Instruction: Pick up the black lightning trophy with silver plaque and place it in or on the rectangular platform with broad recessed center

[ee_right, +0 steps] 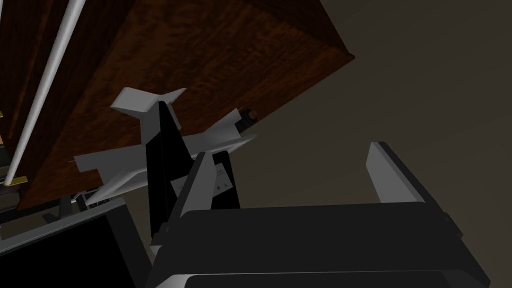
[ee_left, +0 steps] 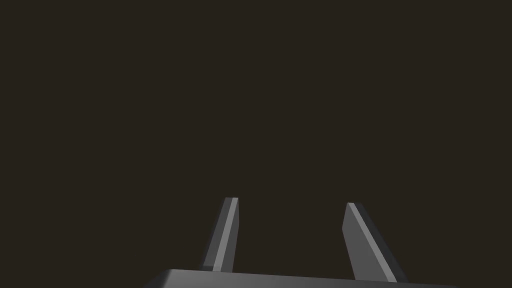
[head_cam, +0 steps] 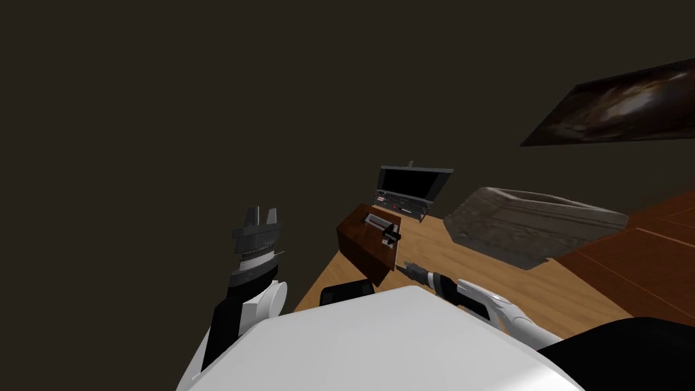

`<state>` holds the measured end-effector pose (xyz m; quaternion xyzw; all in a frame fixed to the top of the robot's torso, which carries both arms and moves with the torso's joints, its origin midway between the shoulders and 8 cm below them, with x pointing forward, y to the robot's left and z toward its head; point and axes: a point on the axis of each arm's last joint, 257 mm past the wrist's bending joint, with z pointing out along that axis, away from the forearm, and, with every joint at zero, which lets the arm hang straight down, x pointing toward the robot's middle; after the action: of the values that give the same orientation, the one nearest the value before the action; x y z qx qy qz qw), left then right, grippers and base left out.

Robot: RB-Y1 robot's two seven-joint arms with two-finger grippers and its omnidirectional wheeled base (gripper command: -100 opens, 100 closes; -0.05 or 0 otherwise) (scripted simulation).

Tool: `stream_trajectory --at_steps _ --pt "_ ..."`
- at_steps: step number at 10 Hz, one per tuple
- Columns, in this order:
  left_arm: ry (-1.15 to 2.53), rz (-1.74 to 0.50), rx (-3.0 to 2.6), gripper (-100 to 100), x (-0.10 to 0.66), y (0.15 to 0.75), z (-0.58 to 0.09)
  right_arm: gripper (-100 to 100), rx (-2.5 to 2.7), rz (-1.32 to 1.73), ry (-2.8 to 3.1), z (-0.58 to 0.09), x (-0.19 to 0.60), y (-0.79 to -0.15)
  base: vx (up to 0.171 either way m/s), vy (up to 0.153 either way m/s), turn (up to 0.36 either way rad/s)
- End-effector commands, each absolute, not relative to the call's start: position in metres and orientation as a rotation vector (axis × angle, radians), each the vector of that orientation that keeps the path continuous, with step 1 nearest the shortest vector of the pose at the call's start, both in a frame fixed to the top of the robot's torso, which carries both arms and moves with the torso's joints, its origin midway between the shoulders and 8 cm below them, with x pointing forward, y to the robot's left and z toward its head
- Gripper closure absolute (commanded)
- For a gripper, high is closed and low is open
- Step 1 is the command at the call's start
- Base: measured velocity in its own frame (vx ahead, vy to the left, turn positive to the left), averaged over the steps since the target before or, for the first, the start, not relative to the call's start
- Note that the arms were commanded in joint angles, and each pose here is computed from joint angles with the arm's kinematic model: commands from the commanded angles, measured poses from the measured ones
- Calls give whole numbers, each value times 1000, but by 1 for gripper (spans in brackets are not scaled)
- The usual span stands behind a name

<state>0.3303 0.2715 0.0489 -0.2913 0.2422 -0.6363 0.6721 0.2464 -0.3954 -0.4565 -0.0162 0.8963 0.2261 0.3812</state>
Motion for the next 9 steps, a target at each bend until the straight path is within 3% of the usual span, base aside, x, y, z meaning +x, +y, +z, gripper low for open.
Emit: stream_trajectory --at_steps 1,9 --pt "546 -1433 -656 0 330 272 49 -100 -61 540 2325 -463 238 -413 10 11 152" --pt "546 -1433 -656 0 330 272 49 -100 -245 346 2529 -473 192 -508 15 12 201"
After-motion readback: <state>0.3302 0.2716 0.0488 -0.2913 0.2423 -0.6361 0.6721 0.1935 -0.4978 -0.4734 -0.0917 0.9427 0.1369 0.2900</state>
